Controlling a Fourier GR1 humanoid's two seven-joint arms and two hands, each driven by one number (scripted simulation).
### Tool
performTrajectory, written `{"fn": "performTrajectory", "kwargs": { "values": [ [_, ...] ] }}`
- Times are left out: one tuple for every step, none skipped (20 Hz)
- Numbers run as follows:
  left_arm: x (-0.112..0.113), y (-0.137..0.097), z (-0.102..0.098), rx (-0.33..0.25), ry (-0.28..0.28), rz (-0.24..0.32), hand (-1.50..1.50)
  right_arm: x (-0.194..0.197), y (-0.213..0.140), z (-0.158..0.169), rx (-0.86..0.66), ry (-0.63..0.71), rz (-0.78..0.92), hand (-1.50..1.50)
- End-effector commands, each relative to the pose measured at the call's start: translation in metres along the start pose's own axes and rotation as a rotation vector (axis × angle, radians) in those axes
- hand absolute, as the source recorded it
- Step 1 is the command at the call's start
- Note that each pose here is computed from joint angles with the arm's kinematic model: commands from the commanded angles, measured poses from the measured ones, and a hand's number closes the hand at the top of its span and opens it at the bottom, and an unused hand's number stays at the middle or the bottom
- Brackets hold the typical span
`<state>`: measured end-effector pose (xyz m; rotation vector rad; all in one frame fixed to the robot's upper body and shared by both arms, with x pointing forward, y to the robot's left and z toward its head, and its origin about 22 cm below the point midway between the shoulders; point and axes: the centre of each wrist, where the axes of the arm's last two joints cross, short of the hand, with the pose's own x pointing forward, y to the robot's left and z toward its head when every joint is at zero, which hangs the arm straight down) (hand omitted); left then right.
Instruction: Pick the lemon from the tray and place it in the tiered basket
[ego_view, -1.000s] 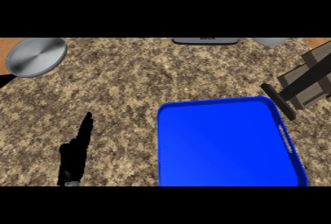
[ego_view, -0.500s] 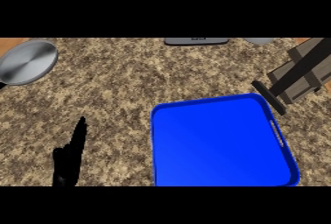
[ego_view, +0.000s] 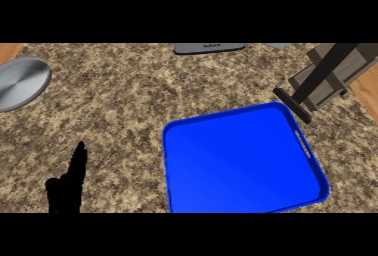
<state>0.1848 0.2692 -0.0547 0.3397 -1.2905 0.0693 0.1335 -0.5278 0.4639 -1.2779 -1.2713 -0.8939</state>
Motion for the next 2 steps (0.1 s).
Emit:
{"fn": "performTrajectory", "kwargs": {
  "values": [
    [-0.005,-0.007,0.008,0.008,0.039,0.009,0.0,-0.006,-0.045,-0.002,0.065,0.001,0.018,-1.5],
    [-0.008,0.008,0.007,0.022,0.041,0.003,0.0,-0.009,-0.059,-0.001,0.061,-0.004,-0.012,-1.5]
  ]
}}
